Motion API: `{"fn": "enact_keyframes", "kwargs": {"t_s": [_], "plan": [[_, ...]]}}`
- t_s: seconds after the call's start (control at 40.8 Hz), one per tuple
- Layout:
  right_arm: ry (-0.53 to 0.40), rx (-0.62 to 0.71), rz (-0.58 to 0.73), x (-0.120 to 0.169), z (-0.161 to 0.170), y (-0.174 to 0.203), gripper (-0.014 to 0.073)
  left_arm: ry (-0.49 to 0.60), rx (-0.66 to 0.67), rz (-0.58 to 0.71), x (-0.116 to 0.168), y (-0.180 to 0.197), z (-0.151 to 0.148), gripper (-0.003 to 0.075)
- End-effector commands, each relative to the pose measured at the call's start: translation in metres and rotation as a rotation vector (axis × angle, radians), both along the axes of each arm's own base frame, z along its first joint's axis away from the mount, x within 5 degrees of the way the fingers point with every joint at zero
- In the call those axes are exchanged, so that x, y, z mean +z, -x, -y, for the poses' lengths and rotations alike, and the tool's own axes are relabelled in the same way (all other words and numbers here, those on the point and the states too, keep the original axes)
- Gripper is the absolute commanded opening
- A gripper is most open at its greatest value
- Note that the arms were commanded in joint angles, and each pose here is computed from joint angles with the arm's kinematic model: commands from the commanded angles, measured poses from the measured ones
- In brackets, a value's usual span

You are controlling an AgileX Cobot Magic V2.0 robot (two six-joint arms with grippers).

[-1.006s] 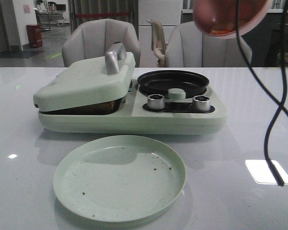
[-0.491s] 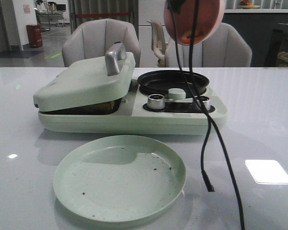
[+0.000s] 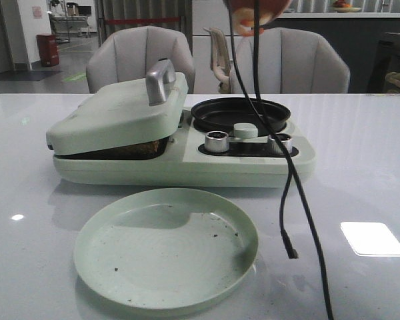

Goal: Make breakfast with bread and shrimp
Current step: 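Tilt the pink bowl over the black pan to pour the shrimp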

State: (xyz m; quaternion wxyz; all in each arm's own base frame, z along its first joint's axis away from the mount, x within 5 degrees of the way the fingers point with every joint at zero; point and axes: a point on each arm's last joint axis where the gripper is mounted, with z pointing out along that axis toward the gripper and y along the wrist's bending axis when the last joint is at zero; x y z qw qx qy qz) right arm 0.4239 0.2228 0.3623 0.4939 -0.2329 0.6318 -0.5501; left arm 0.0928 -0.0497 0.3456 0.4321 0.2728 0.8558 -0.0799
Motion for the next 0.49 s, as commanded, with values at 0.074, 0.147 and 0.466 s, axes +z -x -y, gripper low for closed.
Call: {"fn": "enact_keyframes", "kwargs": {"t_s": [0.074,0.147,0.466], "plan": [[0.008,-0.023,0.159,0.0532,0.0136,0.0187,0.0043,0.05,-0.004,0.079,0.0128,-0.0018,0.0019,0.011],[0.008,-0.023,0.159,0.0532,0.0136,0.0187,0.0043,0.05,-0.004,0.079,0.0128,-0.0018,0.0019,0.011],[-0.033,-0.035,0.13,0.049,0.0151,0.0185,0.0043,0.05,-0.004,0.079,0.0128,-0.0018,0.0019,0.011]]}}
